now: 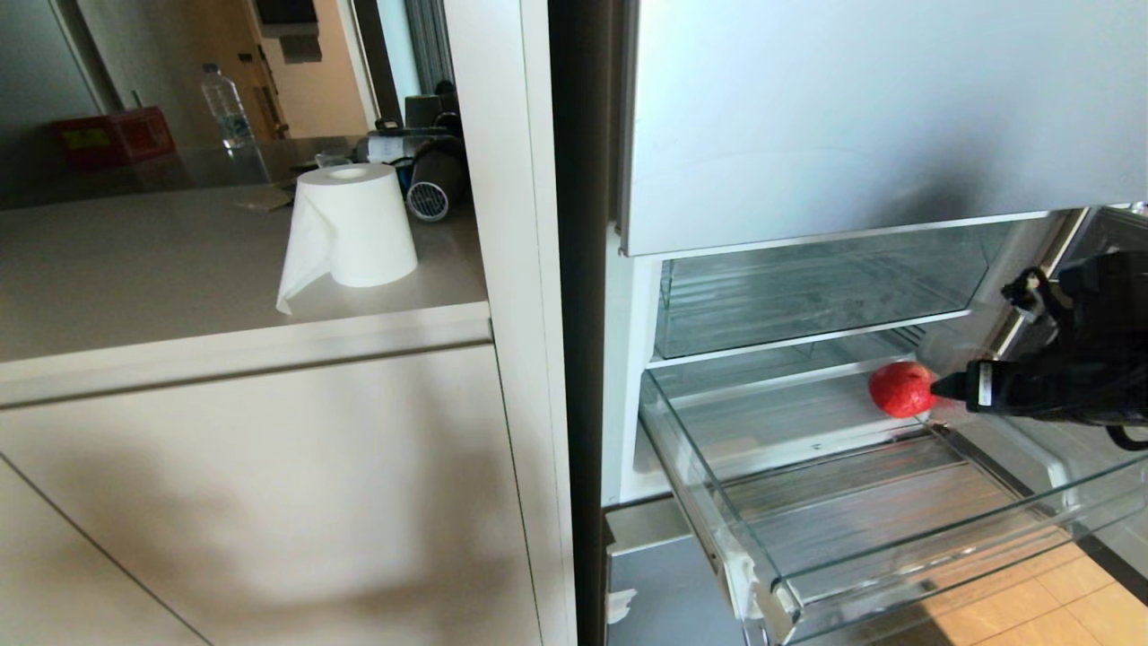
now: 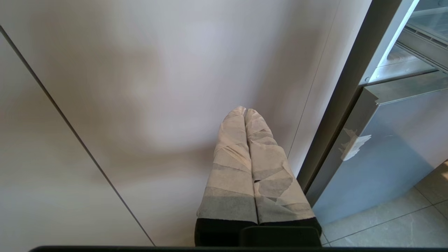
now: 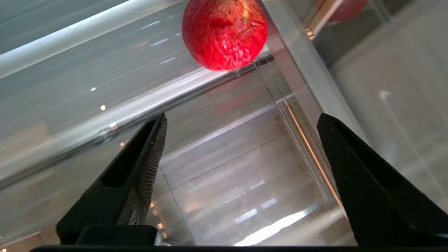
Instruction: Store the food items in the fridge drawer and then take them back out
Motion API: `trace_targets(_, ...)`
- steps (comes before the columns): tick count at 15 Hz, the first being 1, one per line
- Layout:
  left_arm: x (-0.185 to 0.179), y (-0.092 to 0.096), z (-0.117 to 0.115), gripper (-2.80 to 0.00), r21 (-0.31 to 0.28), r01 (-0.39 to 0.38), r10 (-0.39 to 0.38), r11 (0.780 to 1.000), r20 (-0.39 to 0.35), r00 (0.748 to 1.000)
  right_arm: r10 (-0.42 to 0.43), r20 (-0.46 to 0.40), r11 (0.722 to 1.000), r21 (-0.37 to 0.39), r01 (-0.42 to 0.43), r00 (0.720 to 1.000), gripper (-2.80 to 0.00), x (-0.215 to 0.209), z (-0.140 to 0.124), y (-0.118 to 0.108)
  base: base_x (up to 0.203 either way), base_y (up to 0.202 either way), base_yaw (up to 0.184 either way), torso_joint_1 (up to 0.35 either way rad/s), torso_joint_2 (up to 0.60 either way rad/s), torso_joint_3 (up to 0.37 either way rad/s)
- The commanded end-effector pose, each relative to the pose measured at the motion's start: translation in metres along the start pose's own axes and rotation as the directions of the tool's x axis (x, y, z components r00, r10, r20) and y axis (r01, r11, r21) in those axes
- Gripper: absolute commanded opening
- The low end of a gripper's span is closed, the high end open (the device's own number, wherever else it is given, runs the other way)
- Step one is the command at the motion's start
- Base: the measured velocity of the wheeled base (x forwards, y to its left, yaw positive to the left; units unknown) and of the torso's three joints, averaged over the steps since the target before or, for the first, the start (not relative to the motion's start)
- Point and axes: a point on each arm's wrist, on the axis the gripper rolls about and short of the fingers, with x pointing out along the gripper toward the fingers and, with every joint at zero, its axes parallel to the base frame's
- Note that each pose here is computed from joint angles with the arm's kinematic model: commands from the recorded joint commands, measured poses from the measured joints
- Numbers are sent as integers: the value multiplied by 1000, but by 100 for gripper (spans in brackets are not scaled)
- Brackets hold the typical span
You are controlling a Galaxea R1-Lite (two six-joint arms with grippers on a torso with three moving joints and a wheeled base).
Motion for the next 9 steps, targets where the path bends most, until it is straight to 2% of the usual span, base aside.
trace_targets(1,0,0,0,-280,-1,0,0,1000,0,1000,-3,-44,1000,-2,3,999,0,29,-2,3,0,0,0,0,0,0)
trace_targets(6,0,0,0,-280,-1,0,0,1000,0,1000,-2,-25,1000,12,2,1000,0,65,13,7,0,0,0,0,0,0)
trace_targets(9,0,0,0,-280,-1,0,0,1000,0,1000,0,-32,1000,12,1,999,0,80,14,10,0,0,0,0,0,0)
